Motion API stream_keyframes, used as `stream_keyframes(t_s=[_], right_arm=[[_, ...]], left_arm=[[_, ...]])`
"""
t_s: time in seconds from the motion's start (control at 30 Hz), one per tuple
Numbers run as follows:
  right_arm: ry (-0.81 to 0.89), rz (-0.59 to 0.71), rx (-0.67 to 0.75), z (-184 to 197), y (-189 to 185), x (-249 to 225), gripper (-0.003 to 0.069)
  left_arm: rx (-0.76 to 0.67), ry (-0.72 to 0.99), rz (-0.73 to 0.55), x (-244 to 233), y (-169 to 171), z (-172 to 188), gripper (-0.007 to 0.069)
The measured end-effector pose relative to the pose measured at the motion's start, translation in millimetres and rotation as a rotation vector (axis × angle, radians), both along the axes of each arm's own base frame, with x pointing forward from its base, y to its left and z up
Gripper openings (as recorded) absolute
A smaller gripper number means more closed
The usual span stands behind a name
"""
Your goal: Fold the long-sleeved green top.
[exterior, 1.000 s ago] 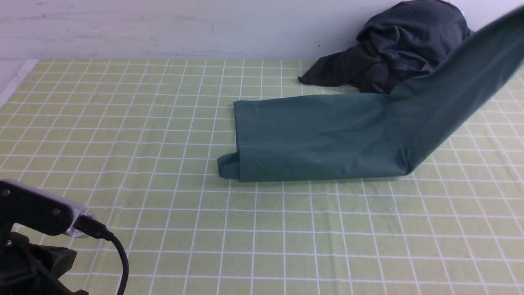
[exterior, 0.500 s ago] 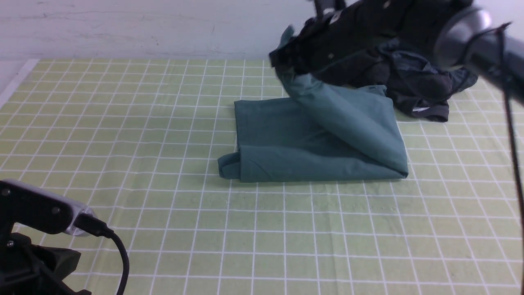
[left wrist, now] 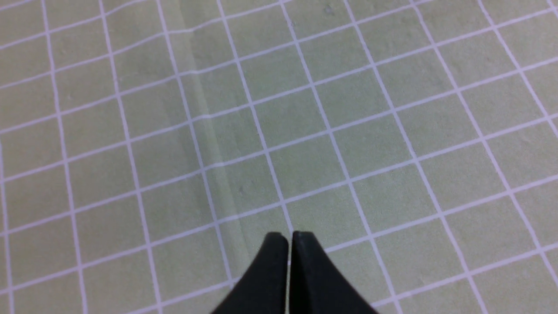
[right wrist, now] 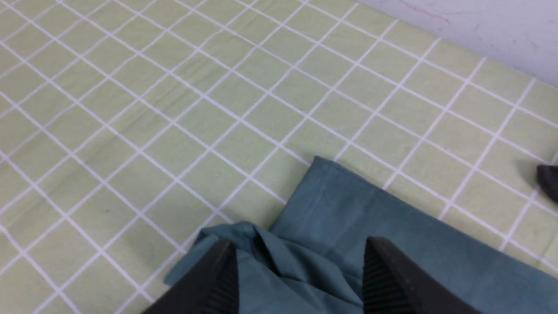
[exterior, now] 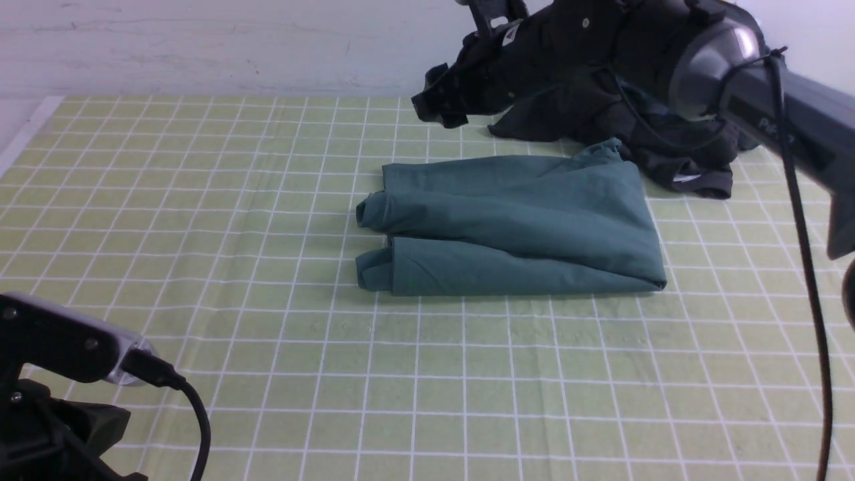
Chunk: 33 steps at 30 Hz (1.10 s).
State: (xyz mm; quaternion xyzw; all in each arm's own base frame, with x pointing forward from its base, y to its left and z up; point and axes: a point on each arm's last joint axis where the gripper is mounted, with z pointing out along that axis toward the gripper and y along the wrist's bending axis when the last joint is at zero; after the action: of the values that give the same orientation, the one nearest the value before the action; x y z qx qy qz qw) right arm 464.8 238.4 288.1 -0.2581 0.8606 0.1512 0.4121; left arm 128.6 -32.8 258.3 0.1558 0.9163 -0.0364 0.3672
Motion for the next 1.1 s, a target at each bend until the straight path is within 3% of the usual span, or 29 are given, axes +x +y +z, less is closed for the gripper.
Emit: stream_keyframes(t_s=[0.07, 0.1, 0.17, 0.23, 0.4, 0.53, 0.63, 0.73, 0.77, 0.83, 0.87, 0.9, 0.93, 0.97, 1.07, 1.1], right_arm=[[0.048, -0.015, -0.025, -18, -3, 6, 0.0213], [0.05, -0.017, -0.022, -18, -2, 6, 0.0204], [0.125, -0.028, 0.003, -47, 3, 11, 0.0092], [0.185, -0.025, 0.036, -74, 12, 14, 0.0029], [0.225, 0.077, 0.066, -124, 48, 8, -0.0011], [0.218, 0.111, 0.056, -124, 54, 3, -0.0013], [0.189, 0.137, 0.022, -95, 46, 0, -0.0013], [0.097, 0.177, -0.073, -15, 20, -18, -0.0013], [0.08, 0.178, -0.075, -5, 17, -21, -0.0013], [-0.018, 0.177, -0.15, 63, -10, -46, -0.0013], [-0.038, 0.175, -0.151, 73, -13, -51, -0.0013], [-0.104, 0.164, -0.186, 109, -27, -70, -0.0013], [-0.115, 0.162, -0.19, 114, -29, -73, -0.0013], [-0.203, 0.138, -0.22, 152, -46, -98, -0.0013], [-0.326, 0.098, -0.23, 200, -70, -134, -0.0013], [-0.417, 0.05, -0.229, 233, -90, -165, -0.0013]], left_arm=[[-0.002, -0.007, 0.0, 0, 0, 0, -0.0003], [-0.002, -0.008, 0.0, 1, 0, 1, -0.0003], [-0.005, -0.022, 0.0, 1, 0, 1, -0.0003], [-0.005, -0.028, 0.0, 2, 0, 2, -0.0003], [0.002, -0.033, -0.003, 2, 0, 2, -0.0003], [0.006, -0.042, -0.005, 3, 0, 2, -0.0003], [0.005, -0.065, -0.009, 1, 1, 5, -0.0003], [0.003, -0.175, -0.028, -13, 4, 18, -0.0003], [0.0, -0.191, -0.028, -15, 4, 20, -0.0003], [-0.019, -0.302, -0.03, -29, 8, 30, -0.0003], [-0.023, -0.318, -0.029, -31, 8, 31, -0.0003], [-0.032, -0.363, -0.028, -38, 10, 32, -0.0003], [-0.033, -0.367, -0.028, -39, 10, 32, -0.0003], [-0.04, -0.4, -0.027, -45, 11, 29, -0.0003], [-0.048, -0.44, -0.026, -50, 13, 24, -0.0003], [-0.055, -0.472, -0.024, -55, 14, 23, -0.0003]])
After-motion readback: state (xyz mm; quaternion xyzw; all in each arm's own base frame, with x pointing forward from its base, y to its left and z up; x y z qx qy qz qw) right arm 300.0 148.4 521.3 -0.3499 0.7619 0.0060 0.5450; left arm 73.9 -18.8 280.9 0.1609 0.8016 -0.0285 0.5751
